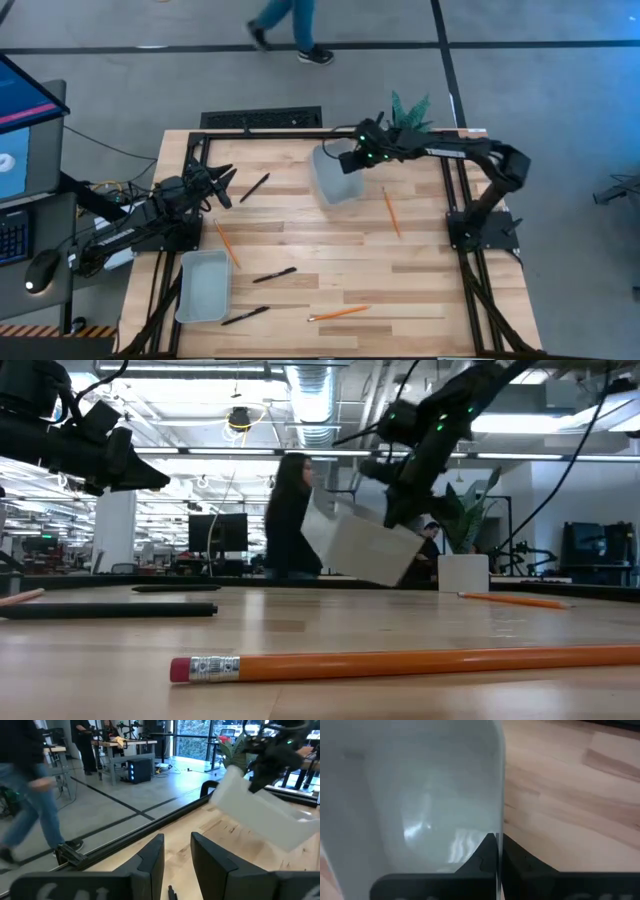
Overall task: Sort pens & pencils
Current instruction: Move the right gray bin to the top center of the table
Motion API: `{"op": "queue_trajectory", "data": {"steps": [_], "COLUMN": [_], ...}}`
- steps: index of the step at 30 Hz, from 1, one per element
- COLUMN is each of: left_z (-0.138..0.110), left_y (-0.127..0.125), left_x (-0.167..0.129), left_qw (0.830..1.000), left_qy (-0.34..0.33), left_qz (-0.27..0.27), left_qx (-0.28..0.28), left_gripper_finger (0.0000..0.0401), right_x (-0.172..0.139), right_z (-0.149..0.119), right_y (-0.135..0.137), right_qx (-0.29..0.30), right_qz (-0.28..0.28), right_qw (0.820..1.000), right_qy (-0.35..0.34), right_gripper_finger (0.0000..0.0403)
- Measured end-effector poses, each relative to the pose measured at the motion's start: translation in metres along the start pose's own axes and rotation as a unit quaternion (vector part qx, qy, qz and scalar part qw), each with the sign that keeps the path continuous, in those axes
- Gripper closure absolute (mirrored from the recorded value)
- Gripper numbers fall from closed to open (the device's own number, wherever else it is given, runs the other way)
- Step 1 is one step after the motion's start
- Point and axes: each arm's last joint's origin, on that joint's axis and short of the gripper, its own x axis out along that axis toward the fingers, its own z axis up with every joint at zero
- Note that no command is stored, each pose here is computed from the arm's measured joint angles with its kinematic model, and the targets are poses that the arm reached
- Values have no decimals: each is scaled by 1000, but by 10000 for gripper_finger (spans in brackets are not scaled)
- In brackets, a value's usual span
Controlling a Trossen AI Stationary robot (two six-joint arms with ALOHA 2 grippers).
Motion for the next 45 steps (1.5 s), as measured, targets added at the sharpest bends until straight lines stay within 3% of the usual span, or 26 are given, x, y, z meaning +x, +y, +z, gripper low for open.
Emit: {"op": "queue_trajectory", "data": {"steps": [4, 13, 18, 27, 35, 45], "left_z": [0, 0, 0, 0, 0, 0], "left_y": [0, 0, 0, 0, 0, 0], "left_x": [0, 0, 0, 0, 0, 0], "left_qw": [1000, 1000, 1000, 1000, 1000, 1000], "left_qy": [0, 0, 0, 0, 0, 0], "left_qz": [0, -5, -5, -6, -6, -6], "left_qx": [0, 2, 2, 2, 3, 4], "left_gripper_finger": [314, 314, 314, 314, 314, 314], "right_x": [17, 40, 39, 38, 37, 36], "right_z": [12, 32, 38, 41, 41, 42], "right_y": [-5, -2, -5, -19, -24, -26], "right_qx": [12, 6, 29, 54, 85, 94], "right_qz": [-12, -16, -24, -51, -65, -76], "right_qw": [1000, 1000, 999, 997, 994, 993], "right_qy": [10, 13, 9, 17, 22, 16], "right_gripper_finger": [362, 380, 354, 381, 343, 358]}}
